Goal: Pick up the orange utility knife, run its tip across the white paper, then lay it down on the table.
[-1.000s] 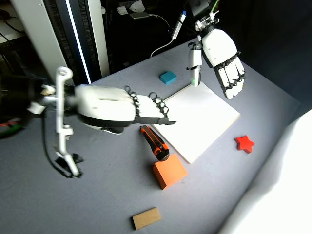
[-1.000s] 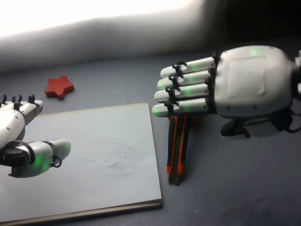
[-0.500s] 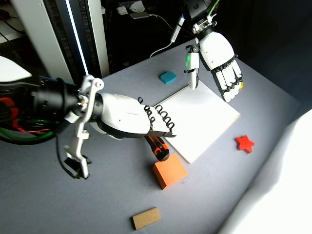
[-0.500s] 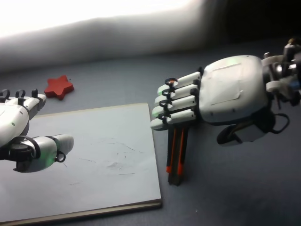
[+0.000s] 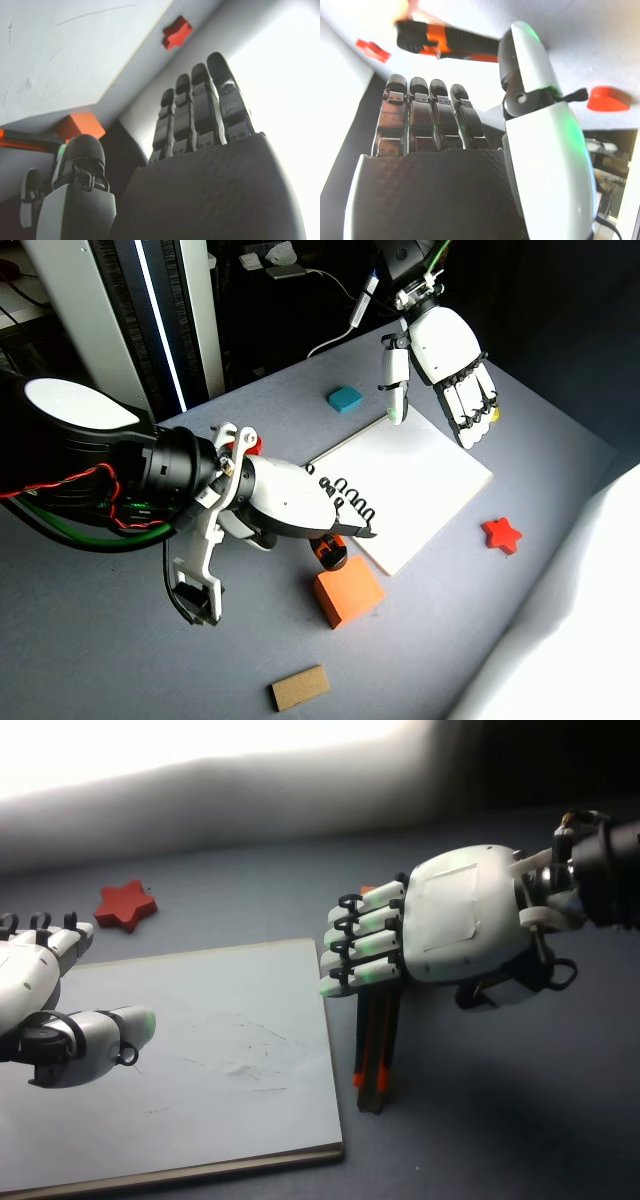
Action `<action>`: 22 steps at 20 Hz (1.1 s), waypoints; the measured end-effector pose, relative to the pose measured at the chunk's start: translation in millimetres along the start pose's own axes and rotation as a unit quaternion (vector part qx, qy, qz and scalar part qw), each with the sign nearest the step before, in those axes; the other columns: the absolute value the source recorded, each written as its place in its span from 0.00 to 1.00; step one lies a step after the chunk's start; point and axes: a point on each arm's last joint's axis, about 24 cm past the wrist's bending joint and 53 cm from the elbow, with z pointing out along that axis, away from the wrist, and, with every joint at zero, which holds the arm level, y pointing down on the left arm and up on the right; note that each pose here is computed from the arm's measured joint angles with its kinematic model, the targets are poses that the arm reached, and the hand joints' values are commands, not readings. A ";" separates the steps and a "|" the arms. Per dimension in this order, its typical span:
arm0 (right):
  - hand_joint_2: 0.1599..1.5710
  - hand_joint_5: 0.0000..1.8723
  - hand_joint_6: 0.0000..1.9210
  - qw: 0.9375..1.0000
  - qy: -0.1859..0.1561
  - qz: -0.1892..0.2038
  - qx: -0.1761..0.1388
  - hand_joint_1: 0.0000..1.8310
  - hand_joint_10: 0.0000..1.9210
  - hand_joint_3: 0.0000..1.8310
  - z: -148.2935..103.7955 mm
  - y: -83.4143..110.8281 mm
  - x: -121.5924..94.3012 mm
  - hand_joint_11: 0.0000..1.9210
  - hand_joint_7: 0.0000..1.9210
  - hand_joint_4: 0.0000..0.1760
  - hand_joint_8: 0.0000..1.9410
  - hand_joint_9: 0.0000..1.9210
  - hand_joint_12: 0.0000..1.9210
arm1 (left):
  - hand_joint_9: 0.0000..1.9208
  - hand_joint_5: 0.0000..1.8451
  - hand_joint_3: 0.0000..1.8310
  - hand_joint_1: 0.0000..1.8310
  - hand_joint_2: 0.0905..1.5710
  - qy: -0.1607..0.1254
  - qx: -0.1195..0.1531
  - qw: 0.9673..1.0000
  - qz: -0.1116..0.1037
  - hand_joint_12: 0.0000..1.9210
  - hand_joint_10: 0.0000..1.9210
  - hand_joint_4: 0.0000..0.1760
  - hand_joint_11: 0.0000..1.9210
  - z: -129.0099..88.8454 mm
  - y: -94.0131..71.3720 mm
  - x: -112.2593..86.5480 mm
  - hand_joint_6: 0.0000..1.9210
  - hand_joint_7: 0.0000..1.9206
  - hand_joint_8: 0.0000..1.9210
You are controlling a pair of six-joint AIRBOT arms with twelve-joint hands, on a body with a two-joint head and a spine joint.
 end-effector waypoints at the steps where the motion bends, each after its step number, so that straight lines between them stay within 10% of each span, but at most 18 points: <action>1: 0.67 0.00 0.00 1.000 0.001 0.001 -0.001 0.64 0.00 0.00 1.7 1.2 1.2 0.00 0.00 0.00 0.00 0.00 0.00 | 0.10 0.05 0.00 0.00 0.80 0.001 0.000 1.000 0.000 0.40 0.00 0.03 0.00 0.0 -0.2 0.4 0.00 0.09 0.00; 22: 0.69 0.00 0.00 0.999 -0.009 0.027 0.035 0.65 0.00 0.00 50.0 -0.4 13.6 0.00 0.00 0.00 0.00 0.00 0.00 | 0.13 0.04 0.00 0.00 0.79 0.006 0.001 1.000 0.002 0.47 0.00 0.18 0.00 -1.5 -0.3 4.4 0.00 0.09 0.00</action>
